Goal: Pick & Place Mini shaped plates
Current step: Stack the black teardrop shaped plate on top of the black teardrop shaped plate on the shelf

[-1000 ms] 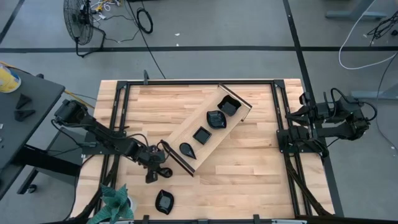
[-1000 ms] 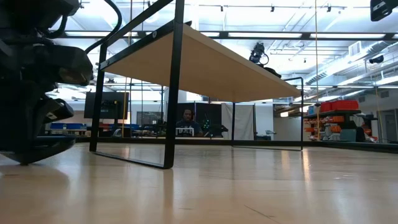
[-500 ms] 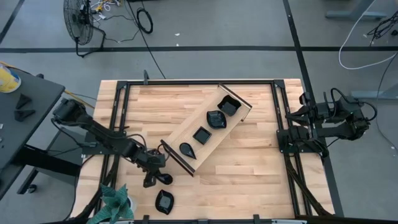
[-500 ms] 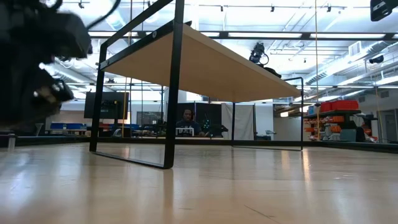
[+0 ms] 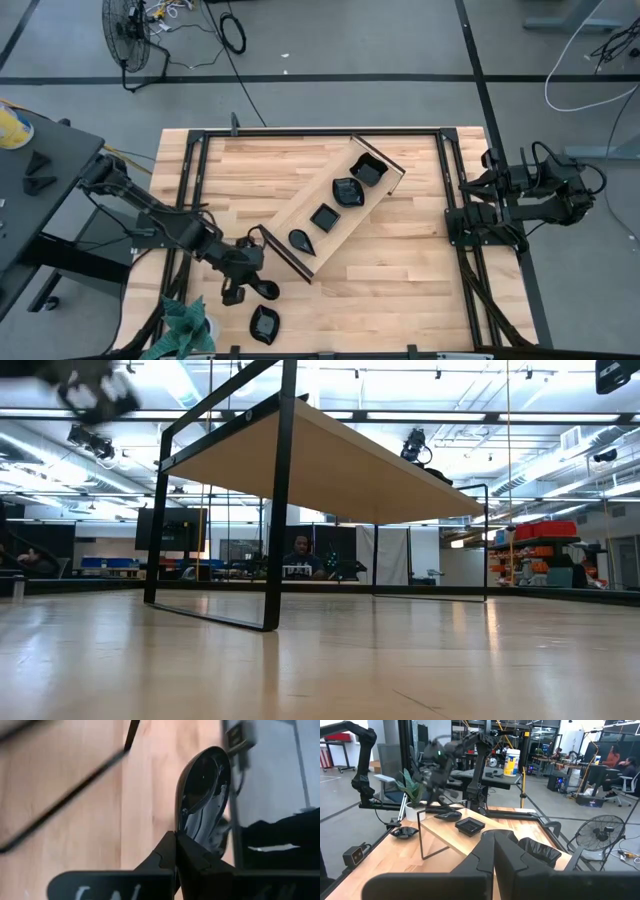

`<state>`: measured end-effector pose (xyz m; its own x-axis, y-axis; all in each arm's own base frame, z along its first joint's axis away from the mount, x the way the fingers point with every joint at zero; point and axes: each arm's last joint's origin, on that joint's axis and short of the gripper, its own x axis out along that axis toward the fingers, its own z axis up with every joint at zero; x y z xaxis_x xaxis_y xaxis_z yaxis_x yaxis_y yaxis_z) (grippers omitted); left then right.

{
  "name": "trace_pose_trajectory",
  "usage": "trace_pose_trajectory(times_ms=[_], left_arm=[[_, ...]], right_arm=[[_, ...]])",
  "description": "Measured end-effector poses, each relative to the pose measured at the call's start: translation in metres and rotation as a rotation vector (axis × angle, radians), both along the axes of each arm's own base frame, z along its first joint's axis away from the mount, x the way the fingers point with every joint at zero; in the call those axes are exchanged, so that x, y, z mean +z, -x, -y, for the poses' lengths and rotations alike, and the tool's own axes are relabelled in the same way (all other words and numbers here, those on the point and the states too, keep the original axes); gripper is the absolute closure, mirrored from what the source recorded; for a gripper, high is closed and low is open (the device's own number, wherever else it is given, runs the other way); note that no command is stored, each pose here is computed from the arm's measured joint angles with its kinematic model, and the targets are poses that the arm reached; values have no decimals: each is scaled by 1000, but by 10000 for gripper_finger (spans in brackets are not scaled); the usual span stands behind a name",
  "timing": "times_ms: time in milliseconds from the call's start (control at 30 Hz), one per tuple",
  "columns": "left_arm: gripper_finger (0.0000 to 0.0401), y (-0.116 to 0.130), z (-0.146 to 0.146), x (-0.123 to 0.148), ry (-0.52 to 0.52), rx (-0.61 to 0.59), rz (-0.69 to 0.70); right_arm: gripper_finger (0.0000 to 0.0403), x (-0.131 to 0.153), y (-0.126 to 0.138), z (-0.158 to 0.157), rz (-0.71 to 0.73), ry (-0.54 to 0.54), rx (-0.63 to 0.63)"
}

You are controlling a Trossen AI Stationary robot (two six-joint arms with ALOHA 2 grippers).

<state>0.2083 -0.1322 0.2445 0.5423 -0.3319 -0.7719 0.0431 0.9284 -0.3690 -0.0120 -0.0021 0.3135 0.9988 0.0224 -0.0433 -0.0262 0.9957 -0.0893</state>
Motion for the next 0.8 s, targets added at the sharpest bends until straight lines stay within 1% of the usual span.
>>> trace_pose_trajectory(times_ms=[67,133,267,400,500,633,800], left_arm=[[398,-4,3,18,-6,4,54],[398,-8,5,36,-3,33,123],[398,-16,2,69,-26,140,253],[398,-23,-7,93,-29,258,336],[398,-27,-15,104,8,358,363],[395,-31,-25,111,89,497,362],[391,-35,-34,111,199,581,320]], right_arm=[[392,0,0,0,-1,0,0],[392,0,0,0,0,0,0],[392,0,0,0,-1,0,0],[392,0,0,0,-1,0,0],[392,0,0,0,0,0,0],[392,0,0,0,-1,0,0],[392,0,0,0,0,0,0]])
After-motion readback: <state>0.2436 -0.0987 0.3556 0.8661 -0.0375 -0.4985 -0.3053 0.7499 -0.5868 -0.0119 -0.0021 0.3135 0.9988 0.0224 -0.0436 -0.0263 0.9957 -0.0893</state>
